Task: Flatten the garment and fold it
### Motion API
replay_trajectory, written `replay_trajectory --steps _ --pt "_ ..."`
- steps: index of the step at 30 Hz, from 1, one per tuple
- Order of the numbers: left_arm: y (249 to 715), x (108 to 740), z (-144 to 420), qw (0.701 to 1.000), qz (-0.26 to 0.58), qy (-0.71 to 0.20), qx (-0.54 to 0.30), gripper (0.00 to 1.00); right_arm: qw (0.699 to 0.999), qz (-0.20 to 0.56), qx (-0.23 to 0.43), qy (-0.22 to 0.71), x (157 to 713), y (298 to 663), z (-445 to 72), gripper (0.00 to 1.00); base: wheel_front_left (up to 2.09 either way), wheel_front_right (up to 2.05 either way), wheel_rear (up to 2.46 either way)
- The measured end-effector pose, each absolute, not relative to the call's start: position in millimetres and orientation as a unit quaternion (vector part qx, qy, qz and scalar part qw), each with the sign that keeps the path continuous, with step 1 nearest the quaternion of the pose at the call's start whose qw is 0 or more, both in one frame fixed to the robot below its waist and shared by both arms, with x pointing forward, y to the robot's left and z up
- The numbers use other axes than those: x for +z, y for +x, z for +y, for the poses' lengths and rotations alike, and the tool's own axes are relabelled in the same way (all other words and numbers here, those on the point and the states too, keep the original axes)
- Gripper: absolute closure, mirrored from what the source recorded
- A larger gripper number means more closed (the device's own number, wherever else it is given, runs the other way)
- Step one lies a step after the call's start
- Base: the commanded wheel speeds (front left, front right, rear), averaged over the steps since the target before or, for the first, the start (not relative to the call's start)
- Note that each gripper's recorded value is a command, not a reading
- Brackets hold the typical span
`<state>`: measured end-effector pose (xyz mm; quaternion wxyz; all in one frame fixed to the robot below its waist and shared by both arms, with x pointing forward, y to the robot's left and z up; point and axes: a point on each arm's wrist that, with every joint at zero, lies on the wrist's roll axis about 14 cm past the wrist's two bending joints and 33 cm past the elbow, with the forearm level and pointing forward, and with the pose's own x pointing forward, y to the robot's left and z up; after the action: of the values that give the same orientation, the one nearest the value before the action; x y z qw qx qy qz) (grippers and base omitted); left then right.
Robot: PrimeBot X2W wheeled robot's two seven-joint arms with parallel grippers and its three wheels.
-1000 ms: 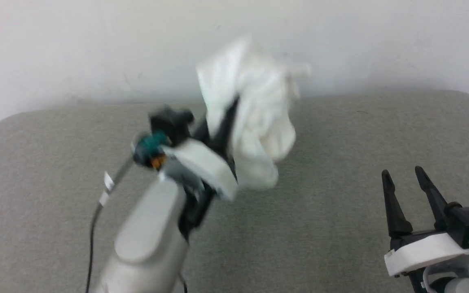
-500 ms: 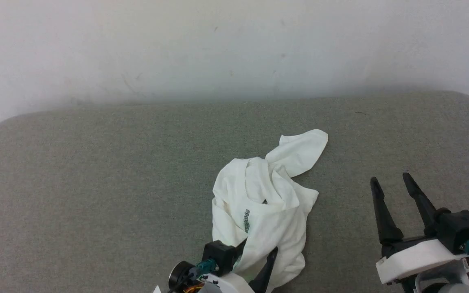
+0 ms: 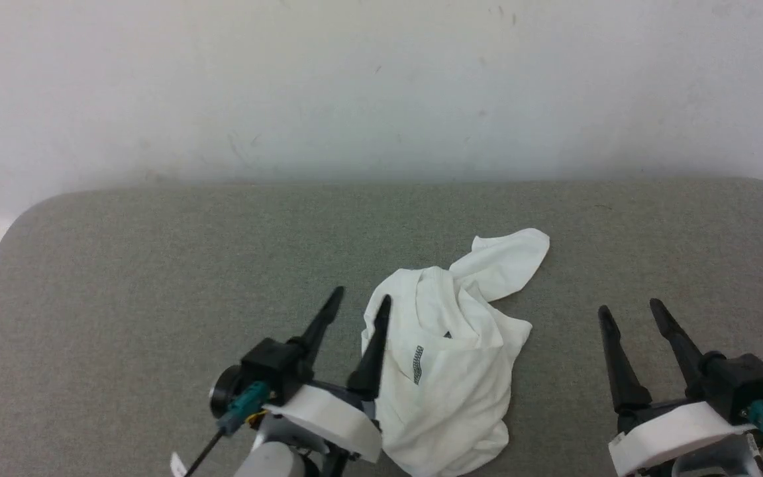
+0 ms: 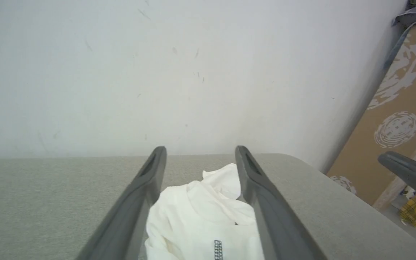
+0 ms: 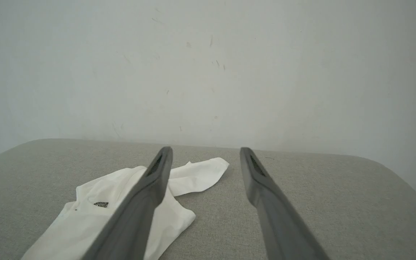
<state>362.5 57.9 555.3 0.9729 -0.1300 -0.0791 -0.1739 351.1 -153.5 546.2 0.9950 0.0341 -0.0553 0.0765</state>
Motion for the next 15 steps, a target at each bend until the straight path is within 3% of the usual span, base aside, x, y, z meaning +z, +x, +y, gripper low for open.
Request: replay_trajectory --steps 8,15 --pt "358 550 149 0.992 -0.092 -0.083 -0.039 0.0 0.995 -0.048 0.083 0.034 544 347 -150 0.0 0.0 0.0 0.0" --pt "340 533 197 0.995 -0.074 -0.058 0.025 0.0 0.994 -0.007 0.105 0.03 530 348 -134 0.0 0.0 0.0 0.0"
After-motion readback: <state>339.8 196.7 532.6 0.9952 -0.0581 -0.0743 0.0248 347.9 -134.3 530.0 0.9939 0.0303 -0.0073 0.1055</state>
